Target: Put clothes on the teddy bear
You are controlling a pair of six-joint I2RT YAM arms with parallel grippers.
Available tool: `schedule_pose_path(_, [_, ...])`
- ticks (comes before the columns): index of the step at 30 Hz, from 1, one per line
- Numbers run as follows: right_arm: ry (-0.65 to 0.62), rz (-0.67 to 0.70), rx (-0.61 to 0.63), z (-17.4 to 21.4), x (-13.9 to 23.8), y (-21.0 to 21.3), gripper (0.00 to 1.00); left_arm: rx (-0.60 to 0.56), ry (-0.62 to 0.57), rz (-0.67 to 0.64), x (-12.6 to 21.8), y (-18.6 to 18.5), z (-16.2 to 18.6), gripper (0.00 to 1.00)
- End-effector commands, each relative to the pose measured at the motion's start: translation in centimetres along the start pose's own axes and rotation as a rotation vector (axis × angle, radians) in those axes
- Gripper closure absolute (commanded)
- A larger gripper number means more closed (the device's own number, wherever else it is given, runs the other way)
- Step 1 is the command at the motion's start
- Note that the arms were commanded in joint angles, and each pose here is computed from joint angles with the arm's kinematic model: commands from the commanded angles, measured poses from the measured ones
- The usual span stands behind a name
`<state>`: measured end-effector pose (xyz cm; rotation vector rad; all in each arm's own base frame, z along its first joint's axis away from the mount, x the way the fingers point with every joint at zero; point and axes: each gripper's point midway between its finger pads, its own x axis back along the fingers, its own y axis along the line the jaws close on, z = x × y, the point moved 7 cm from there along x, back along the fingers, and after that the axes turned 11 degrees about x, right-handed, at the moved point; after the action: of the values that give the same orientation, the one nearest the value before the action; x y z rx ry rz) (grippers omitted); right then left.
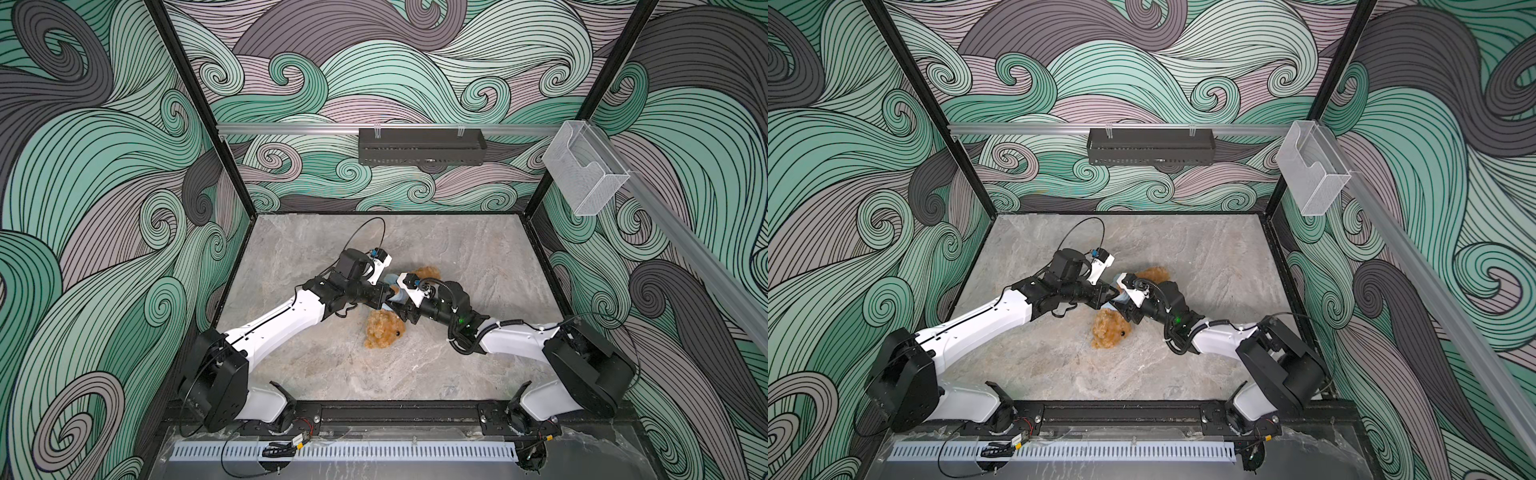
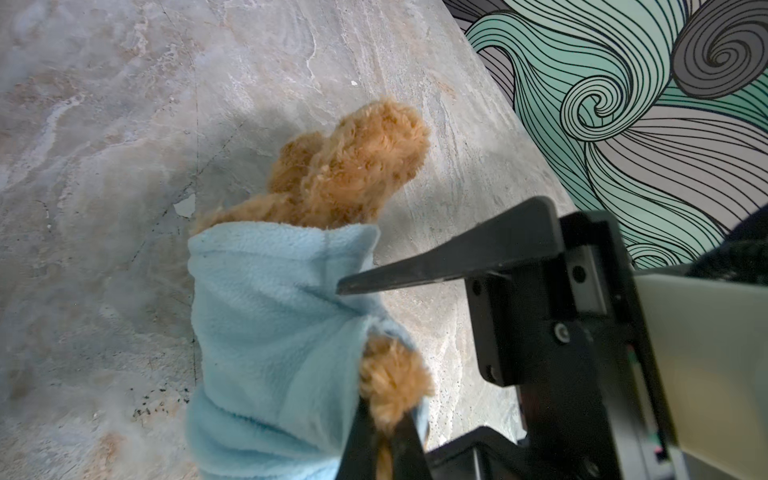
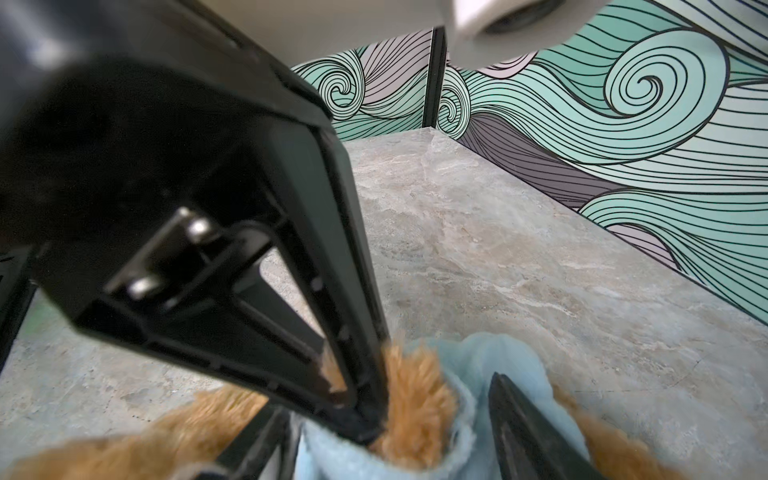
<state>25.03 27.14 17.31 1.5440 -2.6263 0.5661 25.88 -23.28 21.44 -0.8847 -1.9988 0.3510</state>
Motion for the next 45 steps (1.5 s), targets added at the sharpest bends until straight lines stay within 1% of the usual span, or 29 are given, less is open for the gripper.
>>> schedule_pose_path(1, [-0.023, -0.003, 0.02, 0.4, -1.1, -0.1, 0.4, -0.033, -0.029, 0.078, 0.6, -1.8, -1.5, 1.0])
schedule_pose_path(4, [0.032, 0.024, -0.013, 3.0, -1.2, 0.4, 0.49, -0.005, -0.079, 0.103, 1.4, -2.2, -2.2, 1.0])
schedule_pose_path(7, [0.12, 0.033, -0.055, 5.9, -0.9, 1.2, 0.51, 0.015, -0.17, 0.14, 2.5, -2.3, -3.0, 1.0])
schedule_pose_path(11, [0.193, 0.074, -0.102, 8.8, -0.2, 2.1, 0.53, 0.044, -0.217, 0.138, 3.4, -1.5, -3.8, 1.0])
schedule_pose_path(15, [0.237, 0.084, -0.126, 10.3, 0.1, 2.9, 0.55, 0.067, -0.264, 0.147, 4.1, -1.0, -4.6, 1.0])
schedule_pose_path(19, [0.281, 0.082, -0.118, 11.0, 0.0, 3.6, 0.55, 0.075, -0.287, 0.155, 4.6, -1.0, -5.2, 1.0])
schedule_pose_path(22, [0.3, 0.105, -0.115, 11.3, 0.3, 3.7, 0.55, 0.078, -0.298, 0.148, 4.9, -0.7, -5.4, 1.0])
schedule_pose_path(24, [0.28, 0.125, -0.097, 10.9, 0.6, 3.5, 0.53, 0.074, -0.282, 0.137, 4.6, -0.5, -5.2, 1.0])
schedule_pose_path(26, [0.243, 0.137, -0.077, 9.5, 0.8, 2.9, 0.49, 0.064, -0.232, 0.15, 4.0, -0.3, -4.6, 1.0])
schedule_pose_path(29, [0.191, 0.097, -0.078, 6.6, 0.4, 2.1, 0.43, 0.067, -0.174, 0.192, 2.9, -0.1, -3.6, 1.0])
schedule_pose_path(31, [0.142, 0.066, -0.076, 4.6, 0.2, 1.7, 0.38, 0.071, -0.152, 0.204, 2.5, -0.1, -3.1, 1.0])
schedule_pose_path(33, [0.093, 0.064, -0.072, 3.1, 0.3, 1.2, 0.35, 0.073, -0.14, 0.205, 2.3, 0.0, -2.7, 1.0])
schedule_pose_path(40, [0.007, 0.029, -0.047, 0.5, 0.7, 0.2, 0.29, 0.072, -0.114, 0.218, 1.8, -0.1, -2.2, 1.0])
schedule_pose_path(45, [-0.039, -0.008, -0.033, -0.6, 0.9, 0.1, 0.28, 0.071, -0.098, 0.226, 1.6, -0.3, -2.2, 1.0])
